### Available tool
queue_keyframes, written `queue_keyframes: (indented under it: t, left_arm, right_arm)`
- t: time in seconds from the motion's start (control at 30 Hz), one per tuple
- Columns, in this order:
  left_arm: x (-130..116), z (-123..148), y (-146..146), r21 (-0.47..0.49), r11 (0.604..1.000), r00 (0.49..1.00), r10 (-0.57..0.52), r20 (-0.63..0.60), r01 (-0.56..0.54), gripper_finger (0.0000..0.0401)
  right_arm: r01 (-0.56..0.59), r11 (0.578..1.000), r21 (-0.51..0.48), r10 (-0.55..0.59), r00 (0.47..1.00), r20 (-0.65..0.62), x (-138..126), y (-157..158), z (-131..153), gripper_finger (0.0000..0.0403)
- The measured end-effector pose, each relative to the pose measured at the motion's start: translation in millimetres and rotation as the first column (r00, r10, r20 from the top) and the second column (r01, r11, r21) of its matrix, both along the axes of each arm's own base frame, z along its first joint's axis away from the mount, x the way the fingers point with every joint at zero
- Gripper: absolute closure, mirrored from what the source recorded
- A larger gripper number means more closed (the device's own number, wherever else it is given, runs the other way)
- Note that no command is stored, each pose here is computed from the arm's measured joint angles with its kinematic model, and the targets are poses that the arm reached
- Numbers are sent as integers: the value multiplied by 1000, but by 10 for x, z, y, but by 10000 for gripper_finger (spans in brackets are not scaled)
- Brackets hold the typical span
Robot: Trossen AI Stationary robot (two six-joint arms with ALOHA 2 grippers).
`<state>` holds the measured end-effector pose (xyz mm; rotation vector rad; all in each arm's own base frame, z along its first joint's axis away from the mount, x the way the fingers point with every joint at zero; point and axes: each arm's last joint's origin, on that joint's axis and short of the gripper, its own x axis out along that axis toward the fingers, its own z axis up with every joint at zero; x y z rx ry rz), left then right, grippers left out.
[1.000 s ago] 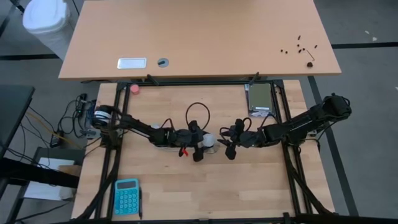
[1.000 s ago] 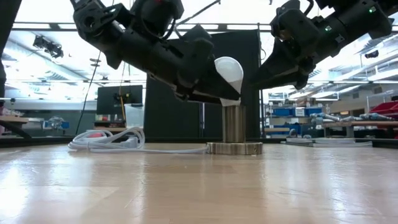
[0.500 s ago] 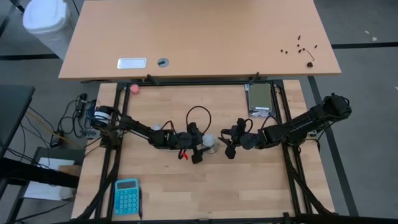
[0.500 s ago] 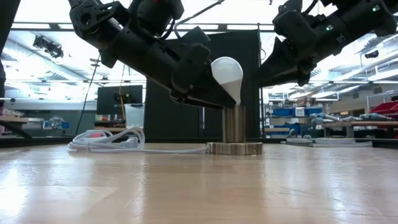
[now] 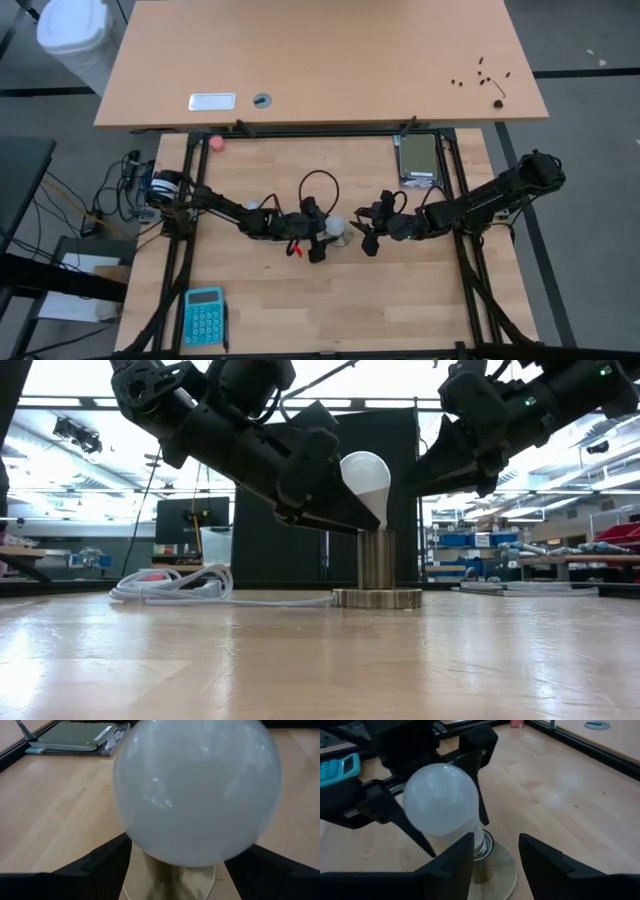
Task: Screw lightbulb
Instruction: Insert the lightbulb into the lamp holder
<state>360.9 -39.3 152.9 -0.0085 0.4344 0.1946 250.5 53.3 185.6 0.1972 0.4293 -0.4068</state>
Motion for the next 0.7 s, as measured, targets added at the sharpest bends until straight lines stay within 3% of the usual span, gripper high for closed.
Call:
queue_keyframes:
  t: [0.7]
  left_arm:
    - [1, 3, -6, -2, 1000, 1000, 22, 10, -22, 92]
  right_arm:
    - [-1, 1000, -3, 1, 1000, -1, 0, 3, 0, 235]
